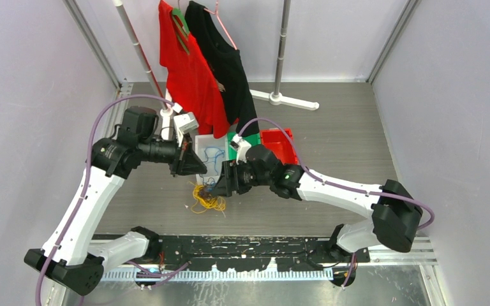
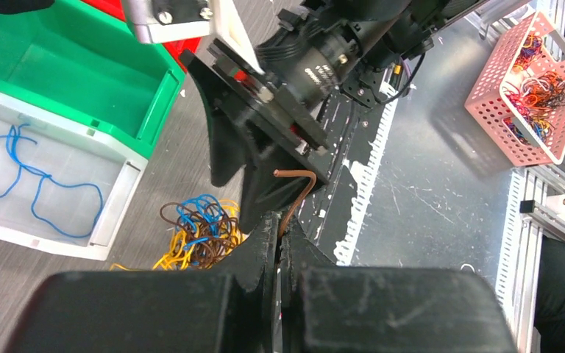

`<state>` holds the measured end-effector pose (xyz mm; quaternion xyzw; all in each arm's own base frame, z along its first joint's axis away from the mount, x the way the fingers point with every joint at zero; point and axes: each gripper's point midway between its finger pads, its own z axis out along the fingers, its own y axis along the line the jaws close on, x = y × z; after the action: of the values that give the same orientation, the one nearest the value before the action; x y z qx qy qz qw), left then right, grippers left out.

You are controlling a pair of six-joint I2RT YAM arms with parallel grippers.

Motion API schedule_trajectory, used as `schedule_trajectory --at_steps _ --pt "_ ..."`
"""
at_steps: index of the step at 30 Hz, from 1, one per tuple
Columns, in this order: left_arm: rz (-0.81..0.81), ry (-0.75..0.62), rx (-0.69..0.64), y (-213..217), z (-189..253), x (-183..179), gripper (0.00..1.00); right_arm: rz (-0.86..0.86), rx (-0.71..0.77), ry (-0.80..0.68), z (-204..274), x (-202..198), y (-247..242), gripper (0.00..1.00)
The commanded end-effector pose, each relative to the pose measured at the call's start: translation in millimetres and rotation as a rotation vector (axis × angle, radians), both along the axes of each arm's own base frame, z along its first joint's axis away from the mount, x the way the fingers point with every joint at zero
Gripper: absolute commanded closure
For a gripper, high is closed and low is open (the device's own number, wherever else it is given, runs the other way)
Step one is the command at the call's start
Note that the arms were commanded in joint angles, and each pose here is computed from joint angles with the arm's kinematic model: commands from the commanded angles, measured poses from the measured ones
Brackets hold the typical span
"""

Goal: Untangle the cables

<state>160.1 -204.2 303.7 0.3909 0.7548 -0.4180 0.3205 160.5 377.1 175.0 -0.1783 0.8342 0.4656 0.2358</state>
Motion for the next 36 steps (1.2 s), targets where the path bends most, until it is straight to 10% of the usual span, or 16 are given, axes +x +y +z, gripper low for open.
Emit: schedule_trajectory --at_steps 1,36 --pt "-0.009 -0.022 -0.053 -1 26 -8 1.0 -0.125 0.076 -0.105 28 36 15 0.37" --pt "0.04 -0.102 -0.091 -4 70 6 1.0 -0.09 0.203 -0.048 17 21 60 0.36"
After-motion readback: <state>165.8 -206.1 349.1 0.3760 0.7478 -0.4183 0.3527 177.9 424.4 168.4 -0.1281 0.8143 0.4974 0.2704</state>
